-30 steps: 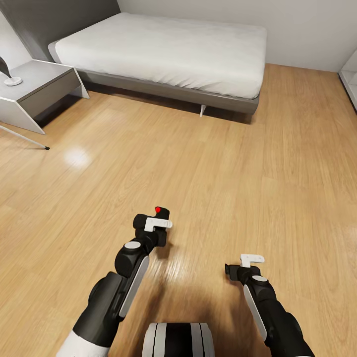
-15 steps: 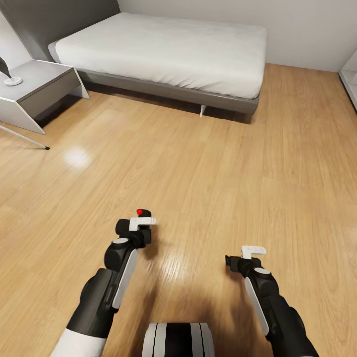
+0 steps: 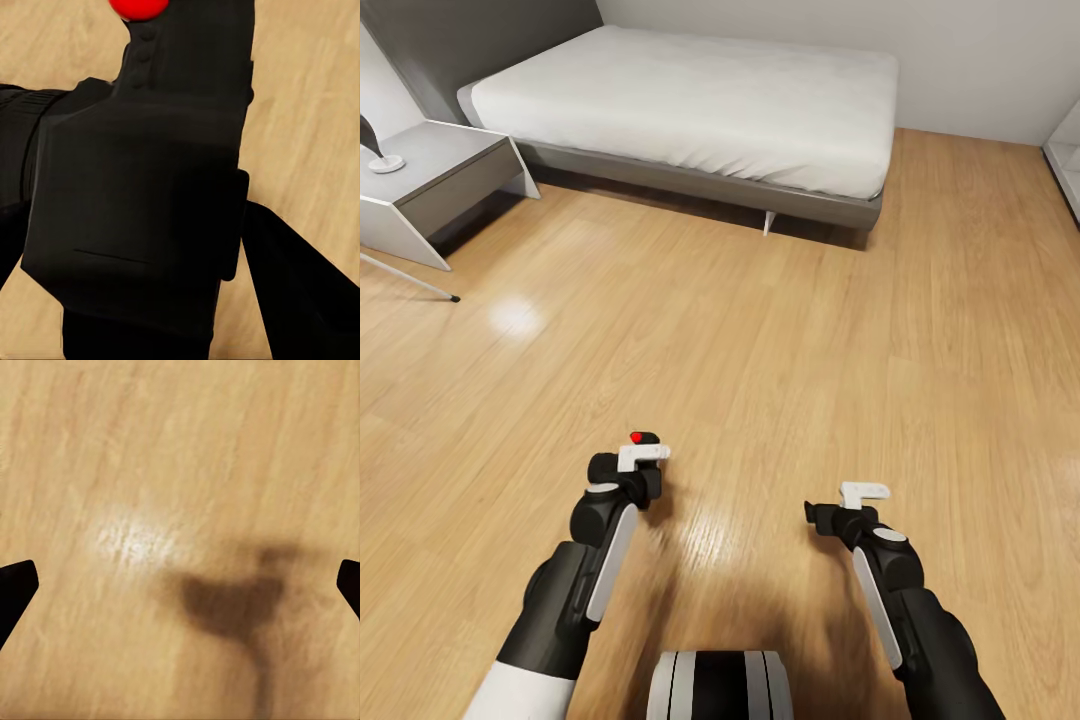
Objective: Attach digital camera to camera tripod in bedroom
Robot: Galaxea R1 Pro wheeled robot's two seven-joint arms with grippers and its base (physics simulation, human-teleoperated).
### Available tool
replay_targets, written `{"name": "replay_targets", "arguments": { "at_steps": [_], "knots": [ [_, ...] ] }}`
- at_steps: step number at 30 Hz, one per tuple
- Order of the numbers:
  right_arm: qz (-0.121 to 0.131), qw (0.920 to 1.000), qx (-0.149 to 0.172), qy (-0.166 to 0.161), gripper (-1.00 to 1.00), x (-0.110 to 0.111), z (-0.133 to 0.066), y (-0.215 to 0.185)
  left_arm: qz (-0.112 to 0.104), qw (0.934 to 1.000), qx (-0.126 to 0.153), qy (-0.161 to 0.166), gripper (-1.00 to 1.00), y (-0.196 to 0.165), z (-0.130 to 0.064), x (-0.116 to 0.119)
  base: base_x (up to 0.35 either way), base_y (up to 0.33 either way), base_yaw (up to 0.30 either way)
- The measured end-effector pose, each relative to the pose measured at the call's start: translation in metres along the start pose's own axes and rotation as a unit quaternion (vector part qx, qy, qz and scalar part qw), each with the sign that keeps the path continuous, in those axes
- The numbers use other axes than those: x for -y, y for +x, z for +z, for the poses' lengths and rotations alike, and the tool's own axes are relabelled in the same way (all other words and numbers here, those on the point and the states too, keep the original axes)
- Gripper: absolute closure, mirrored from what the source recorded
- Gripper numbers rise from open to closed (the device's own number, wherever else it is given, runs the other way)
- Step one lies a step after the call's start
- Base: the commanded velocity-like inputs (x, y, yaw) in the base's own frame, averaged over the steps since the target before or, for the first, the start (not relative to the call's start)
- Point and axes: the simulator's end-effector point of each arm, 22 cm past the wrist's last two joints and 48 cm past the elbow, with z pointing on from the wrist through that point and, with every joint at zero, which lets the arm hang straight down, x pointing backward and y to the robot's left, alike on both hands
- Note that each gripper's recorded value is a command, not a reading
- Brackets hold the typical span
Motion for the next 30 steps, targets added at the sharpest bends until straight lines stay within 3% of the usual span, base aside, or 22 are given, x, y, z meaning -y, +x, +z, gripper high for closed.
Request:
{"name": "replay_targets", "arguments": {
  "at_steps": [6, 16, 22, 24, 28, 29, 30],
  "knots": [
    [0.0, 1.0, -0.002, -0.001, -1.0, -0.001, 0.0, 0.001, -0.006, 0.9999, -0.008, 0.007, 1.0, 0.006, 0.002, 0.004, 0.0, 0.0, 0.0],
    [0.001, 0.9998, 0.019, -0.002, -1.0, -0.001, -0.014, -0.018, -0.024, 0.9992, 0.002, 0.032, 1.0, -0.007, -0.014, 0.013, 0.0, 0.0, 0.0],
    [0.002, 0.9995, 0.031, 0.0, -1.0, 0.001, -0.023, -0.029, -0.065, 0.993, -0.019, 0.097, 1.0, 0.001, -0.018, 0.032, 0.0, 0.0, 0.0],
    [0.003, 0.9994, 0.035, 0.001, -1.0, 0.002, -0.026, -0.033, -0.078, 0.9891, -0.025, 0.122, 1.0, 0.003, -0.02, 0.036, 0.0, 0.0, 0.0],
    [0.005, 0.999, 0.044, 0.002, -1.0, 0.005, -0.032, -0.041, -0.115, 0.9698, -0.031, 0.213, 1.0, 0.001, -0.027, 0.037, 0.0, 0.0, 0.0],
    [0.005, 0.9989, 0.047, 0.003, -1.0, 0.005, -0.034, -0.043, -0.138, 0.9546, -0.023, 0.263, 1.0, -0.007, -0.035, 0.036, 0.0, 0.0, 0.0],
    [0.005, 0.9988, 0.049, 0.002, -1.0, 0.004, -0.035, -0.045, -0.144, 0.9464, -0.01, 0.289, 1.0, -0.014, -0.041, 0.03, 0.0, 0.0, 0.0]
  ]
}}
